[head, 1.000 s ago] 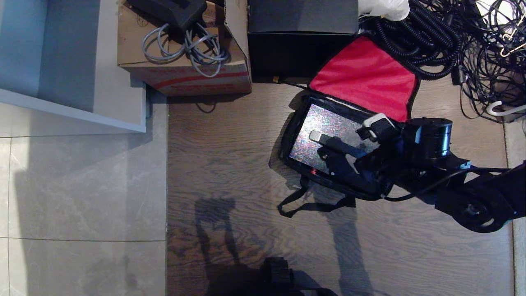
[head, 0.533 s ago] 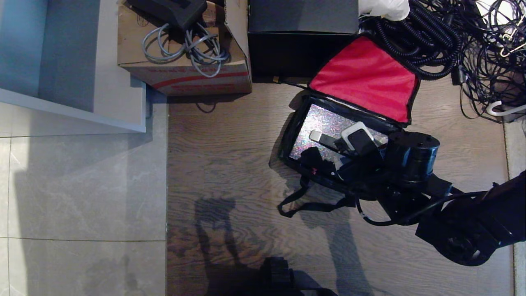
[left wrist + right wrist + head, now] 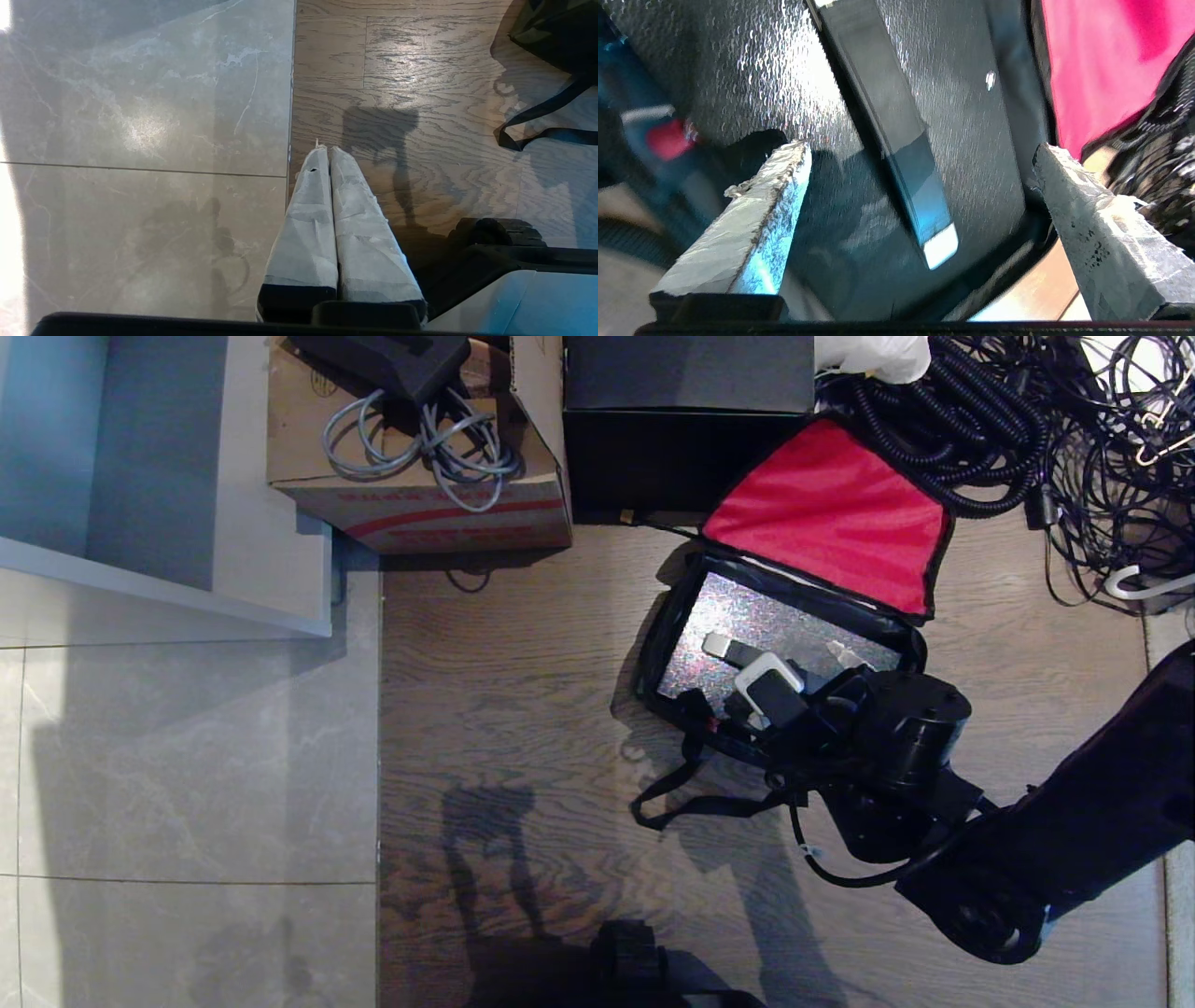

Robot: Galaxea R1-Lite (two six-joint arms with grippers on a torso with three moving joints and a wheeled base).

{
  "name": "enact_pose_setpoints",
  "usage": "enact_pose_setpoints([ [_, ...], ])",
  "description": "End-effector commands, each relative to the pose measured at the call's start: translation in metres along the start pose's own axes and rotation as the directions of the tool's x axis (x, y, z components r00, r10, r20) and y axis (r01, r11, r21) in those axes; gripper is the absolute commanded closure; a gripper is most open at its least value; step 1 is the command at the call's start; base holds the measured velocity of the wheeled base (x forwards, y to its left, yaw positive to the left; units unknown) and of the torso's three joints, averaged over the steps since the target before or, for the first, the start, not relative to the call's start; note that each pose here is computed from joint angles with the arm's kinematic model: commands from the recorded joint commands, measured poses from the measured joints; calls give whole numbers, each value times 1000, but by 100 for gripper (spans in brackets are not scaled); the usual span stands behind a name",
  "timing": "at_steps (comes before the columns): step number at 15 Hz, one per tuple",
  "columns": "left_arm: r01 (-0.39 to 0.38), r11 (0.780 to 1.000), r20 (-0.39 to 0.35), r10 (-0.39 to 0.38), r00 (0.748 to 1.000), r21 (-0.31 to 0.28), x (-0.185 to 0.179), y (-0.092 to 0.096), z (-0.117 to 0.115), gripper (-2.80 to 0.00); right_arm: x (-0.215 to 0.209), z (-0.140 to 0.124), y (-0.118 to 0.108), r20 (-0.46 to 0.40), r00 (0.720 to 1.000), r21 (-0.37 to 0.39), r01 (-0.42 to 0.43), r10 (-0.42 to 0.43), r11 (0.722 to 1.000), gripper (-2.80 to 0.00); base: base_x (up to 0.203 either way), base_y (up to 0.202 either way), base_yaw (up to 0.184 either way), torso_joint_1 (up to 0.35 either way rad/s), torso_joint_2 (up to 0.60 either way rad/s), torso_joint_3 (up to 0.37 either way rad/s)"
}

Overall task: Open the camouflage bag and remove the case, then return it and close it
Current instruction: Grip the handle

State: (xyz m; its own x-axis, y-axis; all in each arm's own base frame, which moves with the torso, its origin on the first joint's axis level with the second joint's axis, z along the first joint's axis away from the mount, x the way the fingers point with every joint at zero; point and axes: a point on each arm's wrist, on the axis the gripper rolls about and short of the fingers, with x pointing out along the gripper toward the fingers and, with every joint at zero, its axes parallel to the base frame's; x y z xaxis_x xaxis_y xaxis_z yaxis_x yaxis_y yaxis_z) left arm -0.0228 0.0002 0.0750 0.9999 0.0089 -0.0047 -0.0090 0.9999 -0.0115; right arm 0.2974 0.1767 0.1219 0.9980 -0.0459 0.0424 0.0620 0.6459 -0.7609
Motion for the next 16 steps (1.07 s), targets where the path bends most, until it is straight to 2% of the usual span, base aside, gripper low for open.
enact_pose_setpoints([
  [1,0,1000,0,0,1000,-1,0,0,0,0,9,-6,16,8,1000,-53,21,-20,998,-280,0,0,0,0,0,0],
  [4,0,1000,1,0,1000,-1,0,0,0,0,27,-14,5,-8,996,-99,90,-91,991,-280,0,0,0,0,0,0],
  [7,0,1000,1,0,1000,-1,0,0,0,0,43,-24,1,-38,991,-141,124,-130,982,-280,0,0,0,0,0,0],
  [13,0,1000,0,0,1000,-1,0,0,0,0,59,-26,-2,-48,984,-121,165,-172,979,-280,0,0,0,0,0,0],
  [14,0,1000,0,0,1000,-1,0,0,0,0,58,-27,-2,-53,984,-124,161,-168,979,0,0,0,0,0,0,0],
  [16,0,1000,2,0,1000,-1,0,0,0,0,58,-30,2,-62,985,-130,151,-160,980,0,0,0,0,0,0,0],
])
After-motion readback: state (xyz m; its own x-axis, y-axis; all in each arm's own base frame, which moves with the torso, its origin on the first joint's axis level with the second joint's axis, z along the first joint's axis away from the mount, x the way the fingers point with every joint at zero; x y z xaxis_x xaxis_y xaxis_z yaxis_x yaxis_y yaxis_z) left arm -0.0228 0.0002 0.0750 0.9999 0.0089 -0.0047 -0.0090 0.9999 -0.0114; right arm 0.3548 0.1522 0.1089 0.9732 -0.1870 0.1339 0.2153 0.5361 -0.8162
